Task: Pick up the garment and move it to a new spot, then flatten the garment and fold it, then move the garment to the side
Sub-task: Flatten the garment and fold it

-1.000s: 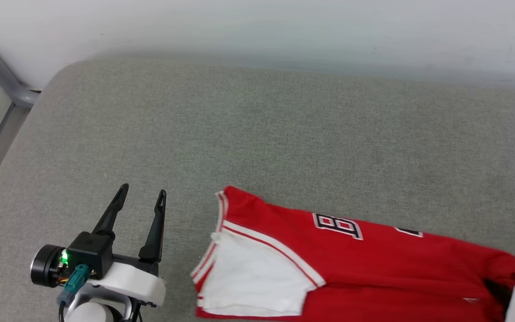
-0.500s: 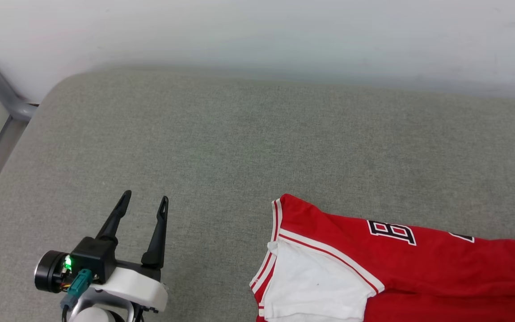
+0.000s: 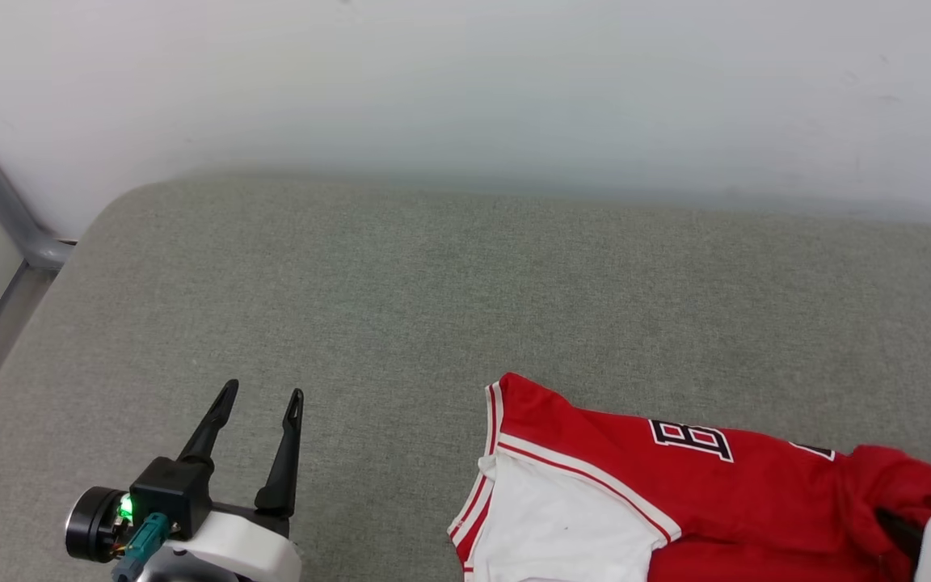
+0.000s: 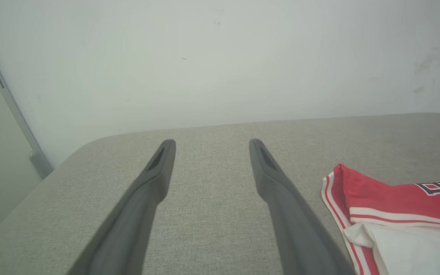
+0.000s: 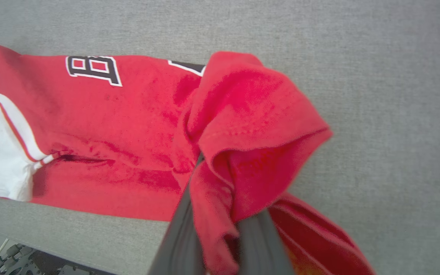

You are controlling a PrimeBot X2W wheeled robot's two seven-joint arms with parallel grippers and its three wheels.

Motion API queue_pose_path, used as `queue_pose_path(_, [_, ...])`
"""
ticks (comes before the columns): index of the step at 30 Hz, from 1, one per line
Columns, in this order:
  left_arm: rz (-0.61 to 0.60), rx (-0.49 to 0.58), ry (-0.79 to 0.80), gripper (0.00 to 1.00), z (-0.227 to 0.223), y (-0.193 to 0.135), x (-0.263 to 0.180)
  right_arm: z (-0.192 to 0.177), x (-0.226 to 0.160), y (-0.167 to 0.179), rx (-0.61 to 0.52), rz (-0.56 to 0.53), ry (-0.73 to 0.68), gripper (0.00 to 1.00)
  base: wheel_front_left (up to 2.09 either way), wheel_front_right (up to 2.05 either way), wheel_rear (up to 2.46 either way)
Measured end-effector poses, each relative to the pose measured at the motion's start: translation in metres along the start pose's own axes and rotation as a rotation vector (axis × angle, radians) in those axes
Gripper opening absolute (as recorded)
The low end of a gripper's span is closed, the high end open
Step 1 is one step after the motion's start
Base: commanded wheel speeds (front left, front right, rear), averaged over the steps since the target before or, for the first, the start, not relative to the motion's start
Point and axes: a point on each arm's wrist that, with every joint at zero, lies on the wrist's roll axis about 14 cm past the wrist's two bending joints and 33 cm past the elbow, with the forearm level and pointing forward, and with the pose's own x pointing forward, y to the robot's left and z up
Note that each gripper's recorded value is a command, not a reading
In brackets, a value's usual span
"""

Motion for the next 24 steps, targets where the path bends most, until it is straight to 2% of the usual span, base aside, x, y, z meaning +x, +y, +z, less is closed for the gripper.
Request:
queue_pose_path(16, [0.076, -0.01, -0.005, 1.0, 0.002, 0.019, -0.014, 0.006, -0.001, 0.172, 0.052, 0.453, 0.054, 0.0, 0.0, 0.0, 0.0])
queue_pose_path(20, [0.097, -0.007, -0.001, 1.0, 0.002, 0.026, -0.018, 0.011, 0.0, 0.201, 0.052, 0.526, 0.059, 0.0, 0.0, 0.0, 0.0])
queue_pose_path(24, [0.11, -0.006, 0.004, 1.0, 0.0, 0.03, -0.021, 0.014, 0.007, 0.213, 0.046, 0.544, 0.051, 0.0, 0.0, 0.0, 0.0])
